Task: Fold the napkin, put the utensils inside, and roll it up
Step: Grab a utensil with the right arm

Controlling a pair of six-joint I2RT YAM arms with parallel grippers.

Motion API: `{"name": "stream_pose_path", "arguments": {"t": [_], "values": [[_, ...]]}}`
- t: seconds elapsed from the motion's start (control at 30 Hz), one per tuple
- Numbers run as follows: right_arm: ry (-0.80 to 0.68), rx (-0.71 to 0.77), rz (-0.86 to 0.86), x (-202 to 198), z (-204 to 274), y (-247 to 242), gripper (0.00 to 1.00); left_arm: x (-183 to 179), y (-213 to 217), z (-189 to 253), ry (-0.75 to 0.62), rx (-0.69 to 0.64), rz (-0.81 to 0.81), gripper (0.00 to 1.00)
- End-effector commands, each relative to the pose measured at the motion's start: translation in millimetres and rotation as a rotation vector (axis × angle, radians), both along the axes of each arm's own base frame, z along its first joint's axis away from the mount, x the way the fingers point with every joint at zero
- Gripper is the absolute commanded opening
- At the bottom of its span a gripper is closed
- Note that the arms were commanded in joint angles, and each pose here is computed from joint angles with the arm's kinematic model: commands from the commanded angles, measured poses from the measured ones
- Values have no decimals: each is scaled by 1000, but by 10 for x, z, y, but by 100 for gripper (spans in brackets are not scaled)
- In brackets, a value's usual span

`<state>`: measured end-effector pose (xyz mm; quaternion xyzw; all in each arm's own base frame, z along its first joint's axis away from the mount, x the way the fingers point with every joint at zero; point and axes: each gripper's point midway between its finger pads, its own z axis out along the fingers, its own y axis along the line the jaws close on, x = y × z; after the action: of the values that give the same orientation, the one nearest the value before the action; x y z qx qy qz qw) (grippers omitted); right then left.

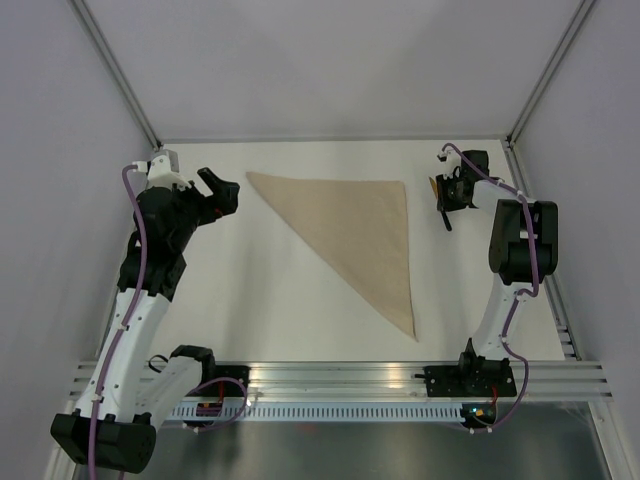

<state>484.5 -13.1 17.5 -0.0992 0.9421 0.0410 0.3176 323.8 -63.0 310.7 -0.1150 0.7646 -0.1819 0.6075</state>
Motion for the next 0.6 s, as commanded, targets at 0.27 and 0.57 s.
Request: {"name": "stream_pose_path", "arguments": {"t": [0.27, 0.57], "values": [[143, -35, 6, -297, -309, -60, 7, -40, -34, 188, -46, -42, -14, 100], [94, 22, 2, -280, 87, 35, 0, -66, -25, 251, -52, -39, -11, 100]]}}
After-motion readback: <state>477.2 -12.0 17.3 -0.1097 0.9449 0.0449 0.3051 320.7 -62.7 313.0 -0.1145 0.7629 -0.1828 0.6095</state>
